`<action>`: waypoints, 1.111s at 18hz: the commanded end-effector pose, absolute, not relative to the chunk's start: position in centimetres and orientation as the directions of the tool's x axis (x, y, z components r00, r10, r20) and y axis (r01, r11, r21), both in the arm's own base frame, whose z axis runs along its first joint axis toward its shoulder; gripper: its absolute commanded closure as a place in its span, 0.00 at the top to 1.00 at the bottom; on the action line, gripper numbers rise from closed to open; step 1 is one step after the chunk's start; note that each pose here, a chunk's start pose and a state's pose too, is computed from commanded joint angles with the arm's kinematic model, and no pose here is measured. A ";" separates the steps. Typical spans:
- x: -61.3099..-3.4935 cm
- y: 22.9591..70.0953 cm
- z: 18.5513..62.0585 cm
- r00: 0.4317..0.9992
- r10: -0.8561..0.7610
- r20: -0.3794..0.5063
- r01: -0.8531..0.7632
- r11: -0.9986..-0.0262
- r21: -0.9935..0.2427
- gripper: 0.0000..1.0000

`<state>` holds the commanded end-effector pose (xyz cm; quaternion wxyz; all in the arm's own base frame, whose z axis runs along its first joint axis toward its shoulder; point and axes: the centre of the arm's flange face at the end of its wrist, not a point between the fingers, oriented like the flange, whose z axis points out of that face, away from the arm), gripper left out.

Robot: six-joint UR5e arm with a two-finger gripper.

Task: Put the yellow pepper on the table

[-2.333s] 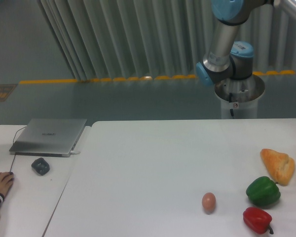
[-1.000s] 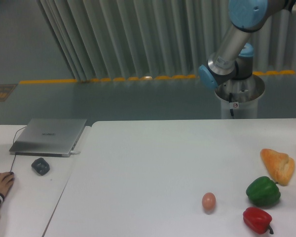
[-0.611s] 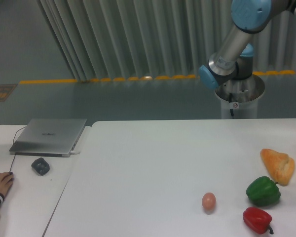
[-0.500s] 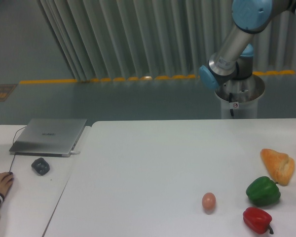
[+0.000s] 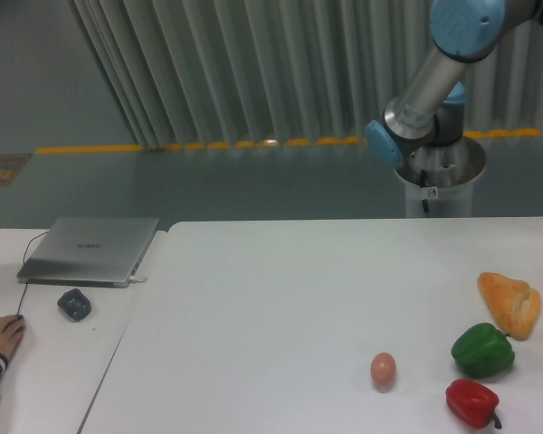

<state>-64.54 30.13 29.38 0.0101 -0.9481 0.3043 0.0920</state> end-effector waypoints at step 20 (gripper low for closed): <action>-61.0 33.9 34.0 0.835 -0.527 -0.159 -0.530 -0.847 0.026 0.43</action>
